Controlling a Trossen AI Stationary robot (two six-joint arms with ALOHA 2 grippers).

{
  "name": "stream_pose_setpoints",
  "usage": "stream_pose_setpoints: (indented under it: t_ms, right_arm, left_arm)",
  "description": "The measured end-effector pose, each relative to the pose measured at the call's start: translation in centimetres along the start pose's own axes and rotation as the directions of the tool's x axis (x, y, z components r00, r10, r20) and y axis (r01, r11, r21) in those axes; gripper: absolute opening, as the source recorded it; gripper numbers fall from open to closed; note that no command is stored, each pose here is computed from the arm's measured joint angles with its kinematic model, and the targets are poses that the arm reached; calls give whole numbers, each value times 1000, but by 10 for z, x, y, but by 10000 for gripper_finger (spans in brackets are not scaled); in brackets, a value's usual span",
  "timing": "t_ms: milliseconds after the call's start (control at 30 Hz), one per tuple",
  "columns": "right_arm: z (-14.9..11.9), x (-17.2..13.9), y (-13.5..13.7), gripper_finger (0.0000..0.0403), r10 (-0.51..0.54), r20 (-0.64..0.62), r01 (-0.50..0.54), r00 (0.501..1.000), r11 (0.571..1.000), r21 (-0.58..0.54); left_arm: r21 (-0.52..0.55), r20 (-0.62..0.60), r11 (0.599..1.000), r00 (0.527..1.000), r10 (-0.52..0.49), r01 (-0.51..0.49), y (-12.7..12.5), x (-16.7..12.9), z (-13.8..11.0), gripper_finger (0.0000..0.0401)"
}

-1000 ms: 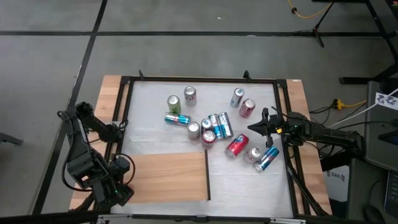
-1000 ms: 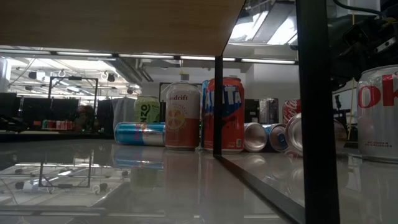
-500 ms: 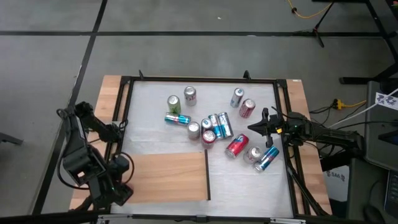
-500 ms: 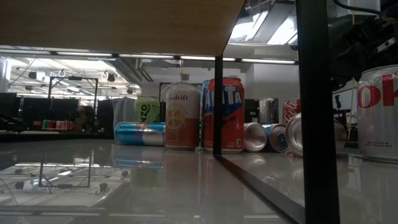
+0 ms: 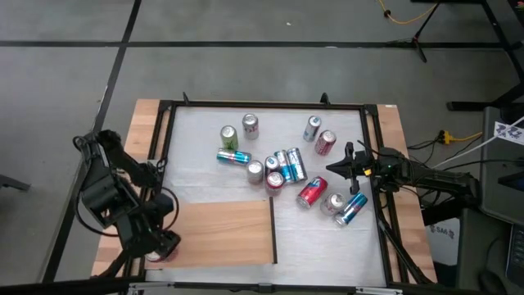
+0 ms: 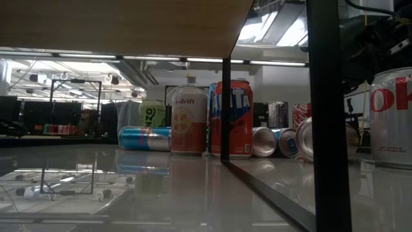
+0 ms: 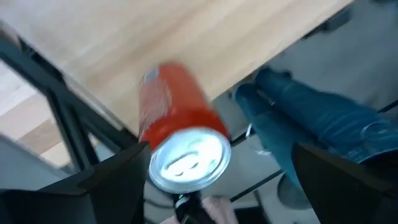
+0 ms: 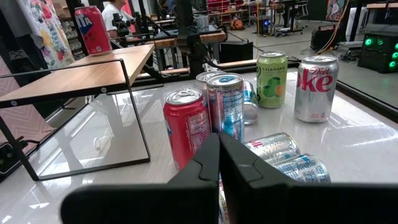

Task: Place canned beverage on shelf
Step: Put the orange soda can on the shelf aligned with the orange soda can

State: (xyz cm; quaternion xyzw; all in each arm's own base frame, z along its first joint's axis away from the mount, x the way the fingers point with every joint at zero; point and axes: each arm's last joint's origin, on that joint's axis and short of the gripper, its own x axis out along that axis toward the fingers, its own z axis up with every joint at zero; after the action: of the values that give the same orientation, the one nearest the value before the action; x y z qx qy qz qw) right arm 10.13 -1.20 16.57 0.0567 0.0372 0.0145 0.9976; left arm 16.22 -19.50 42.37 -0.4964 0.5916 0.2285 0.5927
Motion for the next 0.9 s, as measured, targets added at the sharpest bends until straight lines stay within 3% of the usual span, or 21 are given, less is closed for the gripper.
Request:
stream_pose_setpoints:
  t_ms: [300,533,900]
  right_arm:
    - [0,0,0,3,0,1,0,1000,1000,0]
    - [1,0,0,3,13,12,-13,1000,1000,7]
    - [13,-1,2,12,26,130,-58,991,967,246]
  left_arm:
    - [-51,131,989,982,-132,140,9,-26,23,377]
    - [-29,315,977,929,-193,213,6,-32,41,377]
    - [10,466,982,868,-170,187,-2,-38,83,377]
